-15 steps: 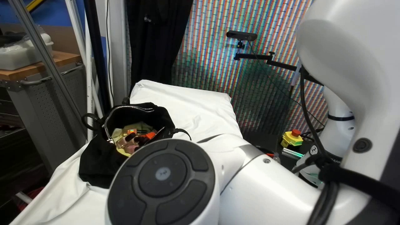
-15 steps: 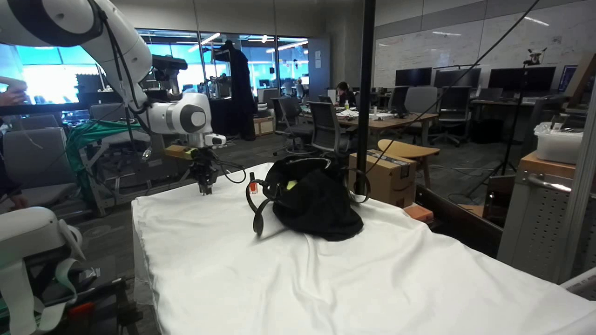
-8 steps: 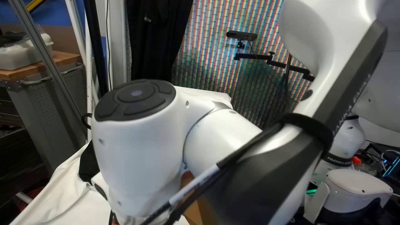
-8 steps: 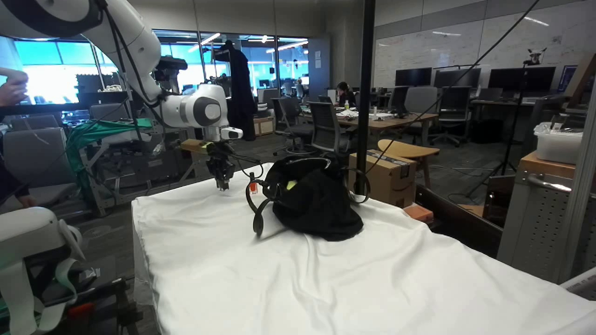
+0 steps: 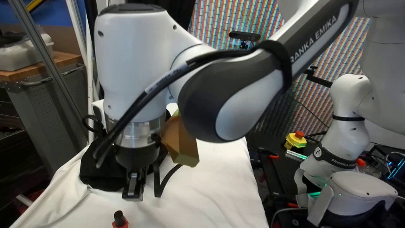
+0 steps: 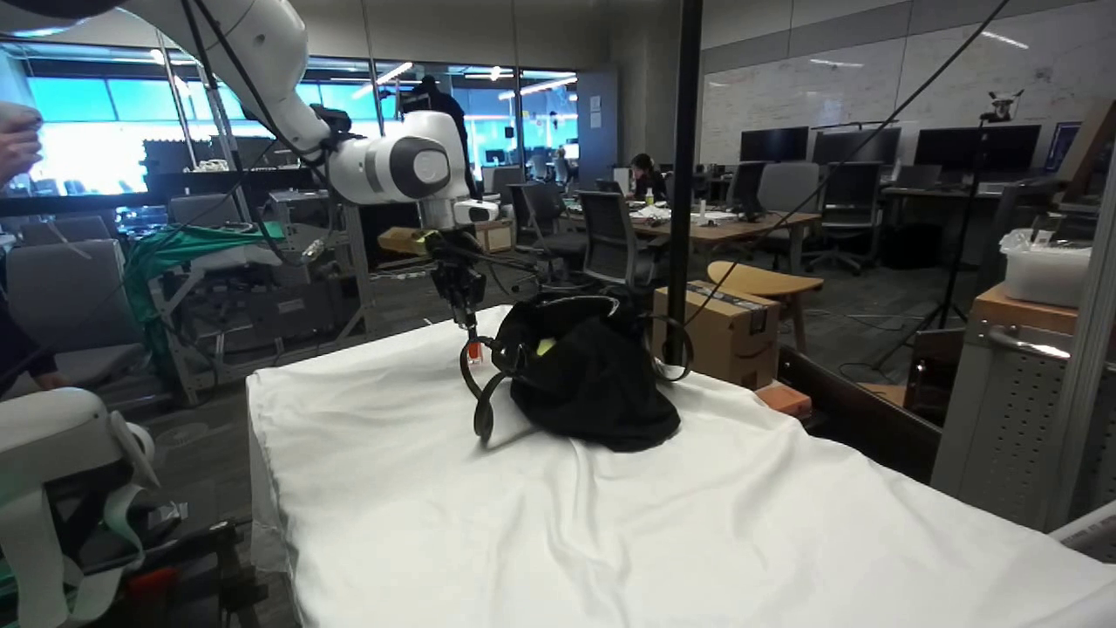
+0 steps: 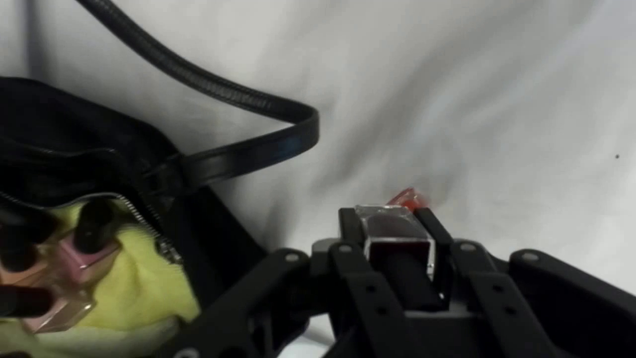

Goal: Put all the nail polish in the black bag

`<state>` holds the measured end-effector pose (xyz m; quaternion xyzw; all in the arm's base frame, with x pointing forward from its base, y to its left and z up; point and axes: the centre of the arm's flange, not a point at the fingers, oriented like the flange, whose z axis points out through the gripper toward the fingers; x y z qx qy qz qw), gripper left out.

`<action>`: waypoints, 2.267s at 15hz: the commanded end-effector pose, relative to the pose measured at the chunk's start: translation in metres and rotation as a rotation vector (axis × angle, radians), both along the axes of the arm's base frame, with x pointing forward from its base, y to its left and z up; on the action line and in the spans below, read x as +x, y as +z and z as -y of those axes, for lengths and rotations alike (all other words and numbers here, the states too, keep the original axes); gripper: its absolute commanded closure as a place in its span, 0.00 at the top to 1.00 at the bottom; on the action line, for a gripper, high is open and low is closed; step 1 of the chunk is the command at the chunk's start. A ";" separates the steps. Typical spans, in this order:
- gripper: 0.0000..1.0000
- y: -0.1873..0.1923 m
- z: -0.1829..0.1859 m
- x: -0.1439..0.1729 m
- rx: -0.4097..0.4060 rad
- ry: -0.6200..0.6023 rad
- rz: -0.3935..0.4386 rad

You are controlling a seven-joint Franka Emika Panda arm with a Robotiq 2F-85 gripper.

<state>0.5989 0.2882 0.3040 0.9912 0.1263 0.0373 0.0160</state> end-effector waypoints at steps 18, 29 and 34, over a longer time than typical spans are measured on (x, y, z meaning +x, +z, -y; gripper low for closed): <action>0.21 0.037 0.139 0.115 -0.099 -0.165 0.128; 0.92 0.018 0.145 0.134 -0.108 -0.206 0.112; 1.00 0.022 0.138 0.117 -0.103 -0.188 0.090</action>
